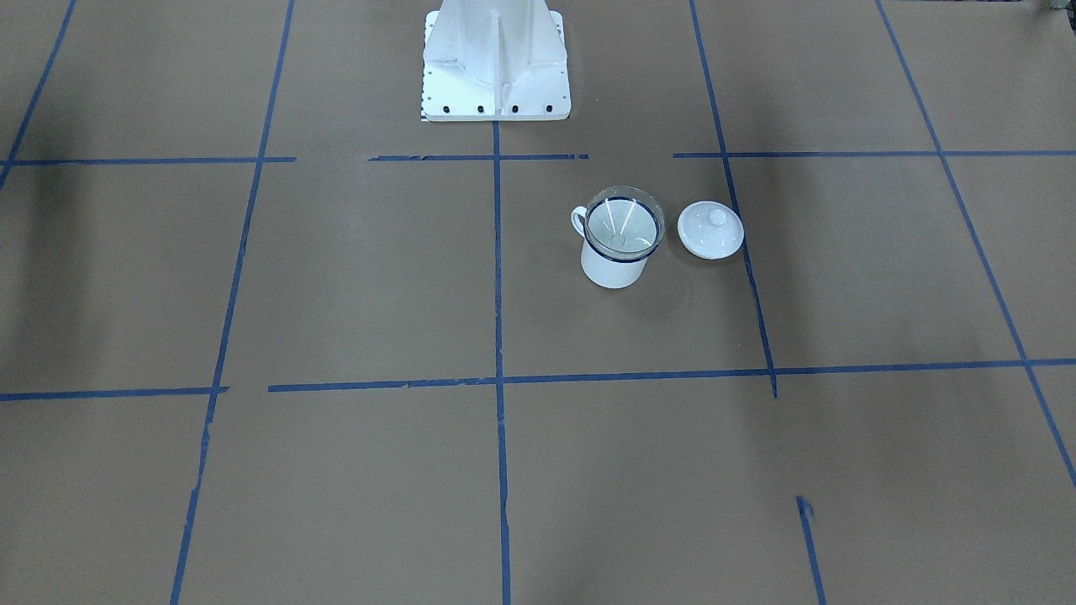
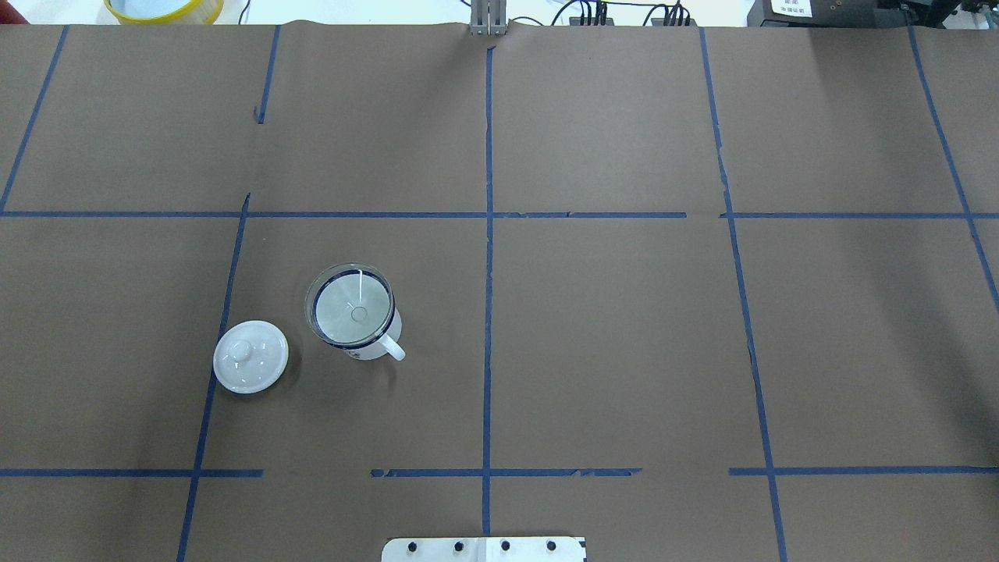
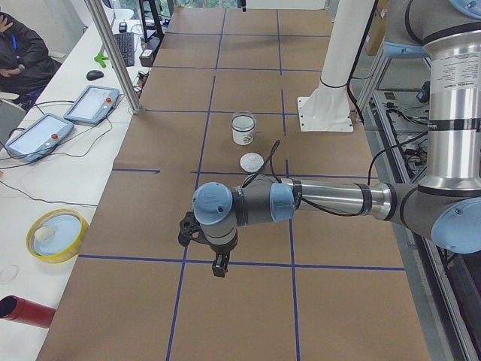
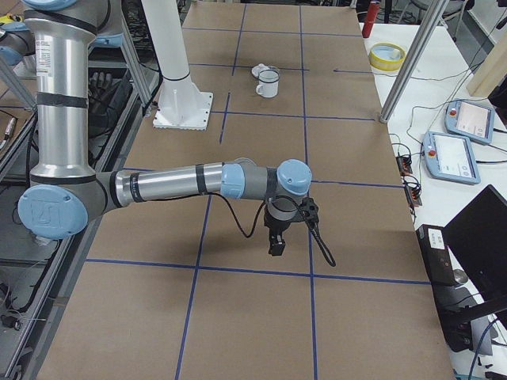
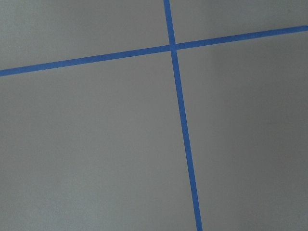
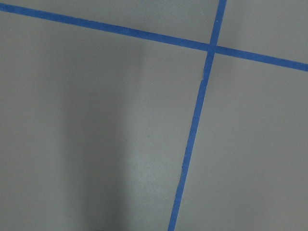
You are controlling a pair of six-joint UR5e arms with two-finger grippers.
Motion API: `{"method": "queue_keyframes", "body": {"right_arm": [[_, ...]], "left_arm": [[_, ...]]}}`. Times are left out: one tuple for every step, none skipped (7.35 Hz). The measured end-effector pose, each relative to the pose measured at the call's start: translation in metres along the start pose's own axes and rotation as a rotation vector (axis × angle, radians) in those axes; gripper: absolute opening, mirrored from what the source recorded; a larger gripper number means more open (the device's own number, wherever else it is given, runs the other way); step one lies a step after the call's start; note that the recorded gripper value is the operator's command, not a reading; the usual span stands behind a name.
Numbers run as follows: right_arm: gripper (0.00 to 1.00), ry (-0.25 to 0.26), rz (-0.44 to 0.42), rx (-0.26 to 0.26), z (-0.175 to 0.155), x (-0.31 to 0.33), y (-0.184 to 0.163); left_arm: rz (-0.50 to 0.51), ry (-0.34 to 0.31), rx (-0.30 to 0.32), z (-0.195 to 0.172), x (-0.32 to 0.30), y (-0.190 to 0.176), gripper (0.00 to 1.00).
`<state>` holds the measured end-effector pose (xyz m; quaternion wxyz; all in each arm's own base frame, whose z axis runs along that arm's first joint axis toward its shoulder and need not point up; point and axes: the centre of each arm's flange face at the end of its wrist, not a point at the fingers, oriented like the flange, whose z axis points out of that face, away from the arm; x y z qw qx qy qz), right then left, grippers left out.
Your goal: Place funnel on cup
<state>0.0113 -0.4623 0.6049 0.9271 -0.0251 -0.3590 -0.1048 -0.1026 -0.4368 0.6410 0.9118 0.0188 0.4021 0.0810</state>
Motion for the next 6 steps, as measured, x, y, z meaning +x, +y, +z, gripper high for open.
{"method": "queue_keyframes", "body": {"right_arm": [[1.0, 0.0, 0.0, 0.0, 0.0001, 0.0001, 0.0001], [1.0, 0.0, 0.001, -0.001, 0.0003, 0.0002, 0.0001], [1.0, 0.0, 0.001, -0.001, 0.0004, 0.0003, 0.0], [1.0, 0.0, 0.001, -0.001, 0.0004, 0.0004, 0.0001], [1.0, 0.0, 0.001, -0.001, 0.0005, 0.0004, 0.0001], [1.0, 0.0, 0.001, -0.001, 0.0006, 0.0005, 0.0002]], "left_arm": [[0.001, 0.0, 0.001, -0.0002, 0.0003, 0.0, 1.0], [0.001, 0.0, 0.002, -0.001, 0.0004, 0.0001, 1.0], [0.001, 0.001, 0.004, -0.0015, 0.0004, 0.0001, 1.0], [-0.001, 0.0, 0.005, -0.0019, 0.0005, 0.0, 1.0], [-0.002, 0.0, 0.005, -0.0023, 0.0005, -0.0001, 1.0], [-0.003, -0.001, 0.005, -0.0025, 0.0006, -0.0003, 1.0]]}}
